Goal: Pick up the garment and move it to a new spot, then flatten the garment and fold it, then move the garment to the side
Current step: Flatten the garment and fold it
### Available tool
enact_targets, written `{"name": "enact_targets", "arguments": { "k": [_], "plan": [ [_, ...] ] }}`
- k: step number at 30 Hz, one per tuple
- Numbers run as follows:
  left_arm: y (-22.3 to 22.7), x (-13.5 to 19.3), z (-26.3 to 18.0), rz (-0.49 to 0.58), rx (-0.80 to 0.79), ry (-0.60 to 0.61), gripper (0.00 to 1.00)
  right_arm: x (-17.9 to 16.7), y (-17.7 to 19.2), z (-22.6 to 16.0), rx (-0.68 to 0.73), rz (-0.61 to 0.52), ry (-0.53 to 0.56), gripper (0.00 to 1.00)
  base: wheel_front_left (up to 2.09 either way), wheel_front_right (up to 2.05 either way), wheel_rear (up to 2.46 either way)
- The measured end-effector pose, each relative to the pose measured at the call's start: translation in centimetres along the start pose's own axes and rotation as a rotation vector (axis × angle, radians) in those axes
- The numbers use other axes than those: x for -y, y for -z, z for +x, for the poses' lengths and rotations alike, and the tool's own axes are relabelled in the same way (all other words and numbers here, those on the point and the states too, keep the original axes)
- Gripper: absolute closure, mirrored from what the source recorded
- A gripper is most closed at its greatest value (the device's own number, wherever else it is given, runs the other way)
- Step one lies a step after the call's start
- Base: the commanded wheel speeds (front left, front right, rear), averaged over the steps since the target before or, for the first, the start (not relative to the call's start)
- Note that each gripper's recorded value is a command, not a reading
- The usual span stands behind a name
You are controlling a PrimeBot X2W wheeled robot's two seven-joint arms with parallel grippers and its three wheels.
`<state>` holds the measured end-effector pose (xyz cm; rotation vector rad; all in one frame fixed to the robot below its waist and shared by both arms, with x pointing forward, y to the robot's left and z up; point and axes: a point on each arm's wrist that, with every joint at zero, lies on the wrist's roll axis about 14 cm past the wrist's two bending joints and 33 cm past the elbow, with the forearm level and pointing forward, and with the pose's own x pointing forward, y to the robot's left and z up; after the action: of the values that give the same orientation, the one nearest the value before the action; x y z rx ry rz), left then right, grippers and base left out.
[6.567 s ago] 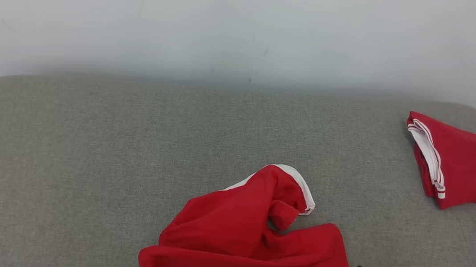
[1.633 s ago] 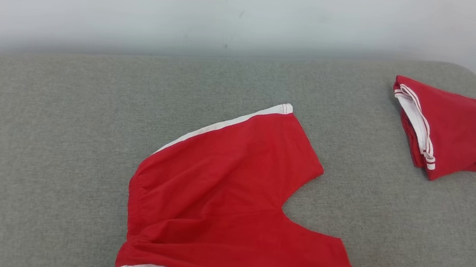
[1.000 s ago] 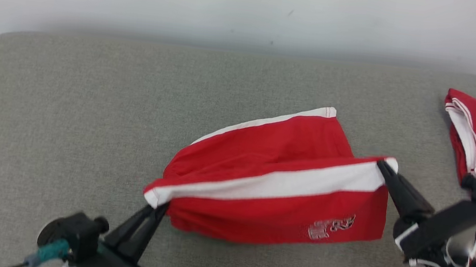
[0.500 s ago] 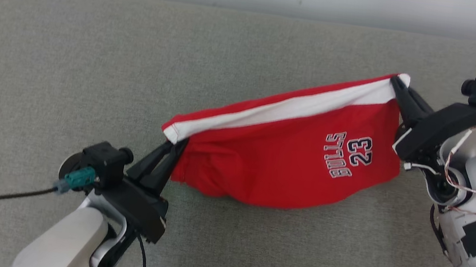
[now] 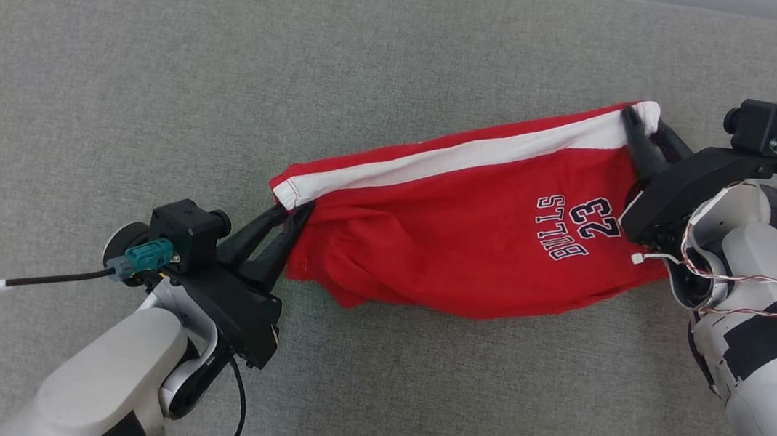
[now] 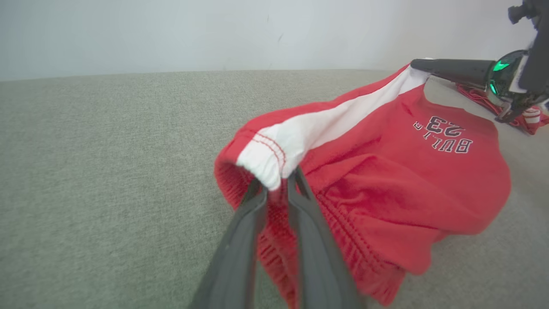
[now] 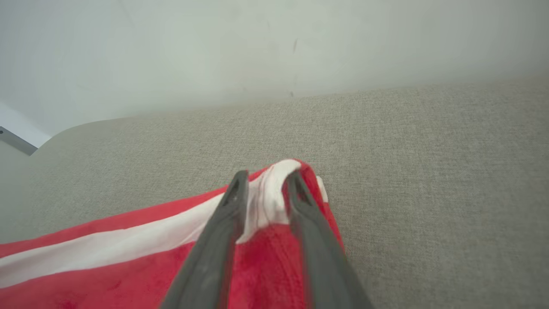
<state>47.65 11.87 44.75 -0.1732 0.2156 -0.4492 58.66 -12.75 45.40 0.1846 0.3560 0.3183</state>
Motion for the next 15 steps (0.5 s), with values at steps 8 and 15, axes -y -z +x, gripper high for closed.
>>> {"name": "enact_targets", "arguments": {
  "k": [8, 15],
  "plan": [
    [-0.8, -0.5, -1.3, 0.023, 0.031, -0.038, 0.0, -0.7, -0.9, -1.8, 0.043, -0.001, -0.023, 0.0, 0.0, 0.0, 0.0],
    [-5.2, -1.5, -4.6, 0.061, 0.203, -0.175, 0.0, 0.6, -0.8, -5.7, 0.072, -0.03, -0.014, 0.0, 0.0, 0.0, 0.0]
  ]
}}
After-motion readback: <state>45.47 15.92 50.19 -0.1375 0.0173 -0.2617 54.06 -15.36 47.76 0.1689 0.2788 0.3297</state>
